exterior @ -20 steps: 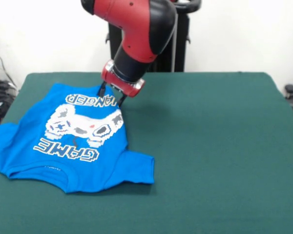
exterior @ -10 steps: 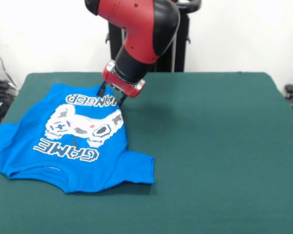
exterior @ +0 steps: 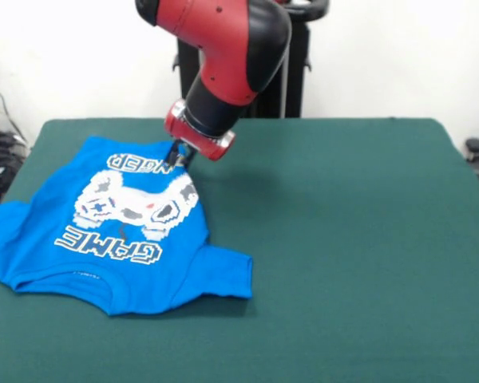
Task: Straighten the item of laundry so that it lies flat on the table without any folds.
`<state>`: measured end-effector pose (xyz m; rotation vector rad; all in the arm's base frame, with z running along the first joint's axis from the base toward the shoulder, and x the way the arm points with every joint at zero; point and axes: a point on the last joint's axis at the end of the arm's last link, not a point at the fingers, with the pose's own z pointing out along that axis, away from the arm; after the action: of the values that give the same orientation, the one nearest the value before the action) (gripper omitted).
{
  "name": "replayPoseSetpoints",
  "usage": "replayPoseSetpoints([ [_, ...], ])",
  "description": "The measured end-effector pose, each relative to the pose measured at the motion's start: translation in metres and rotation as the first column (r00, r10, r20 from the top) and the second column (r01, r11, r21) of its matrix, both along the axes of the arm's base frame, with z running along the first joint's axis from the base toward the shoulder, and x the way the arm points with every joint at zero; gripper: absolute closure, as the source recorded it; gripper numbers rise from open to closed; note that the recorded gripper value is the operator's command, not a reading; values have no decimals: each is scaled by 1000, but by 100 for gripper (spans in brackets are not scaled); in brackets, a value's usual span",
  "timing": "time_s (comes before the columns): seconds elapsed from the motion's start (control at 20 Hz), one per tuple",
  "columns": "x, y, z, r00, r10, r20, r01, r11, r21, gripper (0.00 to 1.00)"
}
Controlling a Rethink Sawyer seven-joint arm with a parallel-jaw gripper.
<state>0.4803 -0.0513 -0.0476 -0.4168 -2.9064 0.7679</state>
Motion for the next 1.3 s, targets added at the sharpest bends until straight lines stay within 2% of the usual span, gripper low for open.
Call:
replayPoseSetpoints([
  [0.2, -3, -5, -7, 1000, -3, -8, 3, 1000, -2, 100],
  [0.7, -2, -6, -6, 1000, -8, -5, 8, 1000, 0, 100],
  [1.05, 9, -27, -1, 992, -121, 40, 119, 991, 63, 100],
  [1.3, 27, -58, 11, 963, -254, 93, 240, 961, 138, 100],
])
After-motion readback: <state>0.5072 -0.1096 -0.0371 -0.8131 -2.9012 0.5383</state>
